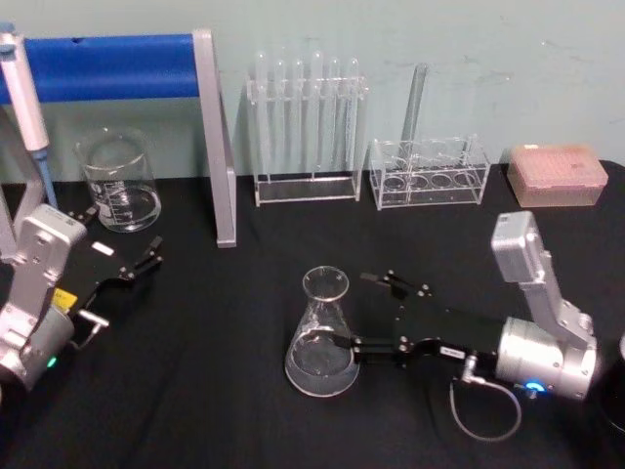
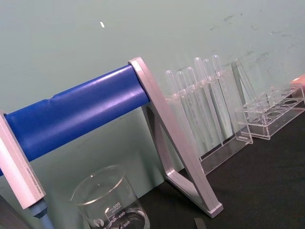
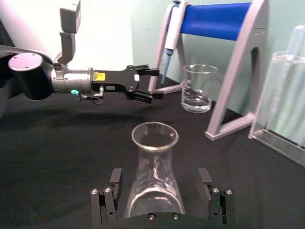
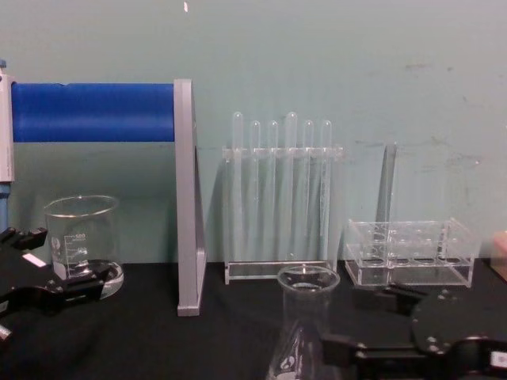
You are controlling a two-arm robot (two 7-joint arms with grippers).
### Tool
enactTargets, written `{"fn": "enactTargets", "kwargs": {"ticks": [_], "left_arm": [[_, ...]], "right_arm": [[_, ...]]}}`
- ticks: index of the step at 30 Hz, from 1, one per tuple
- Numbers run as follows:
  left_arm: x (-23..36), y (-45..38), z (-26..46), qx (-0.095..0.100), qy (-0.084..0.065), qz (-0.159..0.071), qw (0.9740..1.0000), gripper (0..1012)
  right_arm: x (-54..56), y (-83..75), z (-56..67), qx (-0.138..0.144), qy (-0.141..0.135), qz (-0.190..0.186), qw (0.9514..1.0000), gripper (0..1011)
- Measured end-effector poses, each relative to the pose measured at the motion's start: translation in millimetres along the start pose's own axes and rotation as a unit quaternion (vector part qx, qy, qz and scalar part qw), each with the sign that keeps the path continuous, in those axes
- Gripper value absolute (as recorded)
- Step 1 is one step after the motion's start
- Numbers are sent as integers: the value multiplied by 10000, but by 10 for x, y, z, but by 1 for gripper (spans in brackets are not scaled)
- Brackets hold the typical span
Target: Grasp the erlenmeyer flask with one hand, shake it three times, then place it back.
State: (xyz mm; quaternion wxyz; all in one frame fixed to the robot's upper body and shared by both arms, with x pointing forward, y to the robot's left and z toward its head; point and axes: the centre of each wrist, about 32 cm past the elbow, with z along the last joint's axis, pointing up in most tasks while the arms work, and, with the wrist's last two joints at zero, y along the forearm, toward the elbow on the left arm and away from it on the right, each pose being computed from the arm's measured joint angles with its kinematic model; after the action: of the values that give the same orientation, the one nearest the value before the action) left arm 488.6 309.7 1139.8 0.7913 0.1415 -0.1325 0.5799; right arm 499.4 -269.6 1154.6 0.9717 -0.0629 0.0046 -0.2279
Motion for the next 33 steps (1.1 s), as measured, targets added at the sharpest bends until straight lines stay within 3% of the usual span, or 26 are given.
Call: {"fn": "enactTargets", "kwargs": {"ticks": [8,16,23,33], "left_arm": [[0,0,0,0,0,0,10000,1001],[0,0,0,0,0,0,10000,1001],[0,0,0,0,0,0,10000,1001],[0,0,0,0,0,0,10000,1001]], "right_arm": [[-45,-302,-23,-49,45,-529,9986,1000],[-38,-438,-23,5,71,-1111,9938,1000],[13,-360,-27,56,15,-1502,9886,1000],[161,-58,-32,-92,-93,-2098,9777,1000]]}}
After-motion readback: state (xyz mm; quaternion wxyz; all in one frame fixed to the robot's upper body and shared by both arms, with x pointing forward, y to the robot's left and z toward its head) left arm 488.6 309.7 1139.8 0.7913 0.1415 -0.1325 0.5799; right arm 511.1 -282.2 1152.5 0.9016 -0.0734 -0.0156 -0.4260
